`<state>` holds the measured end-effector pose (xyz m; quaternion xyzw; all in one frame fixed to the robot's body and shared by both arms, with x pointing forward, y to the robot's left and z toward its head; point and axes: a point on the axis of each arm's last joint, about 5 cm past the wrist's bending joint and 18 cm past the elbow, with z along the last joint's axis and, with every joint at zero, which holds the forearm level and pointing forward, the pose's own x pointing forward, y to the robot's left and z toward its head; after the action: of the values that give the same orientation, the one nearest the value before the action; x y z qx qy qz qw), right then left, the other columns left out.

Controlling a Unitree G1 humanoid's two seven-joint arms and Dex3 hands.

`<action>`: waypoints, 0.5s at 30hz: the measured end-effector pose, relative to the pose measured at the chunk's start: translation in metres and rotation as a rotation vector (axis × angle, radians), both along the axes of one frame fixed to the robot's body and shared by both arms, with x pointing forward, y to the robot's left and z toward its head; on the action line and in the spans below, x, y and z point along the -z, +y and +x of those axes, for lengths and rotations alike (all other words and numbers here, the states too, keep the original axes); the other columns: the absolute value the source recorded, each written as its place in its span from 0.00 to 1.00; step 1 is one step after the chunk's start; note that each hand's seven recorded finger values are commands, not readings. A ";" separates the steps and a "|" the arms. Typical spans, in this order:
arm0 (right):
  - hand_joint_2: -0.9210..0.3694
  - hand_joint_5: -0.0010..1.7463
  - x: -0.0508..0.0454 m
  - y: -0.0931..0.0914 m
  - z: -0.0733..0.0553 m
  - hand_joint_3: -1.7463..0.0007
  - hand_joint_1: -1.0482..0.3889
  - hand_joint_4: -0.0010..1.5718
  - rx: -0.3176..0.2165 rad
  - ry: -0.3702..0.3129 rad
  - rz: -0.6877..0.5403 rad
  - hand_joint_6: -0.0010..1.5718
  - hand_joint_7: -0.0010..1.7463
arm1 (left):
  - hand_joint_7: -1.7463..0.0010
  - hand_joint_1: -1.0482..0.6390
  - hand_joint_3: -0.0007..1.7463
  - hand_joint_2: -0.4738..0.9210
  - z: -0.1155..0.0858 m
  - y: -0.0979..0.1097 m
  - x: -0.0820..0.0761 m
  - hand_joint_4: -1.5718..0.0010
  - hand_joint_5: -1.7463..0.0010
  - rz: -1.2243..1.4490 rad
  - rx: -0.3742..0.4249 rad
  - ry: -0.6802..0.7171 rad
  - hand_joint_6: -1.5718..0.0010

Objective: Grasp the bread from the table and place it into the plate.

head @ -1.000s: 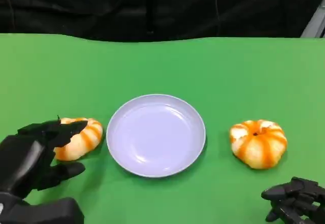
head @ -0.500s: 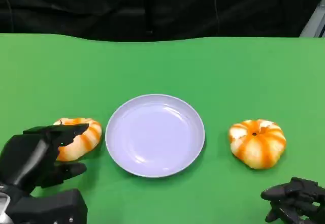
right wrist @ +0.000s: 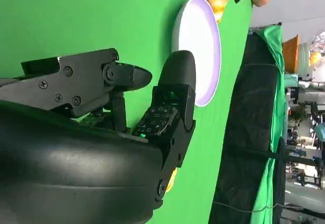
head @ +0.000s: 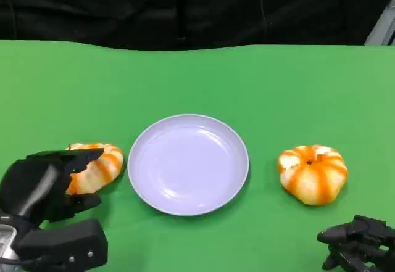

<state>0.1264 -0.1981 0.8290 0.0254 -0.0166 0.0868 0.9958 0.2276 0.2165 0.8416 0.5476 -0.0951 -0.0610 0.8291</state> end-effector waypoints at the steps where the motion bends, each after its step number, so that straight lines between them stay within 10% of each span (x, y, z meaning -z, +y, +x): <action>1: 0.00 0.77 0.0000 0.000 0.000 0.78 0.73 0.45 0.000 0.000 0.000 0.61 0.33 | 1.00 0.22 0.11 1.00 0.001 0.000 0.000 0.61 1.00 0.004 -0.003 0.005 0.62; 15: 0.00 0.77 0.0010 0.000 0.000 0.78 0.73 0.45 0.001 0.004 -0.001 0.61 0.33 | 1.00 0.23 0.12 1.00 0.006 0.003 0.004 0.60 1.00 0.024 -0.028 0.044 0.61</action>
<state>0.1262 -0.1983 0.8280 0.0251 -0.0145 0.0864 0.9958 0.2332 0.2195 0.8376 0.5573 -0.0685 -0.0626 0.8251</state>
